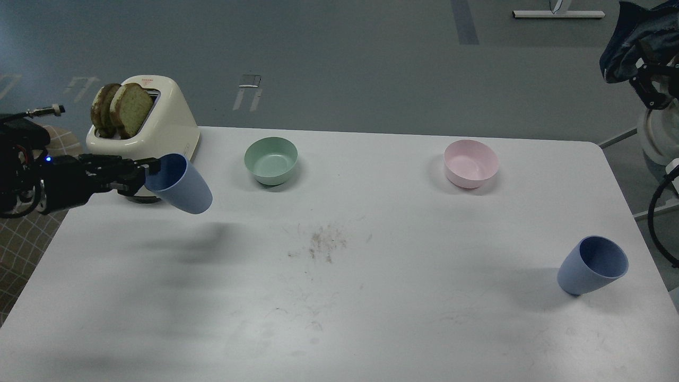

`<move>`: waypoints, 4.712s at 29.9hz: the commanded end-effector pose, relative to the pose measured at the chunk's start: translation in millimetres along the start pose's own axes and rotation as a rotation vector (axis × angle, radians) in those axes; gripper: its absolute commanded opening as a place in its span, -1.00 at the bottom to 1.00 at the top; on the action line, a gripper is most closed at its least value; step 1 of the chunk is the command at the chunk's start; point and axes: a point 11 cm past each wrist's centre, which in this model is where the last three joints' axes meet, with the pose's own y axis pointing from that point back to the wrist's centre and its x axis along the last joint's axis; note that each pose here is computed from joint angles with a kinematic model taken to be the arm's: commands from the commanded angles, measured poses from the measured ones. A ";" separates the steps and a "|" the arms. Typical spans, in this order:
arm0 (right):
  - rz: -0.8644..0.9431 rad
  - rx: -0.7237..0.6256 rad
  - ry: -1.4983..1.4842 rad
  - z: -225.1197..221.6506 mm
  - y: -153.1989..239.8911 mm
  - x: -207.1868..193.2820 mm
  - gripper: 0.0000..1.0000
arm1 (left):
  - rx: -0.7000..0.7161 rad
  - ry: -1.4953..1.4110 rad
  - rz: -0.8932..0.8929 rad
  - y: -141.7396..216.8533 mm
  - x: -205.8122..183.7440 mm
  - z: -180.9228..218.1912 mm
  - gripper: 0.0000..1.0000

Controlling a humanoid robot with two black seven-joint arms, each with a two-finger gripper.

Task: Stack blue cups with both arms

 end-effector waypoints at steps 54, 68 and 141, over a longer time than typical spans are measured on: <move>0.192 -0.022 0.051 -11.7 77.4 68.9 1.00 | -0.417 0.051 -0.024 -182.7 107.4 176.6 0.73; 0.188 -0.153 0.306 -51.7 109.6 85.1 1.00 | -0.723 1.199 0.785 -63.3 167.0 39.0 0.95; -0.709 -1.024 1.482 87.7 198.9 2.7 -0.15 | -0.639 1.445 0.804 -82.0 89.3 27.3 0.95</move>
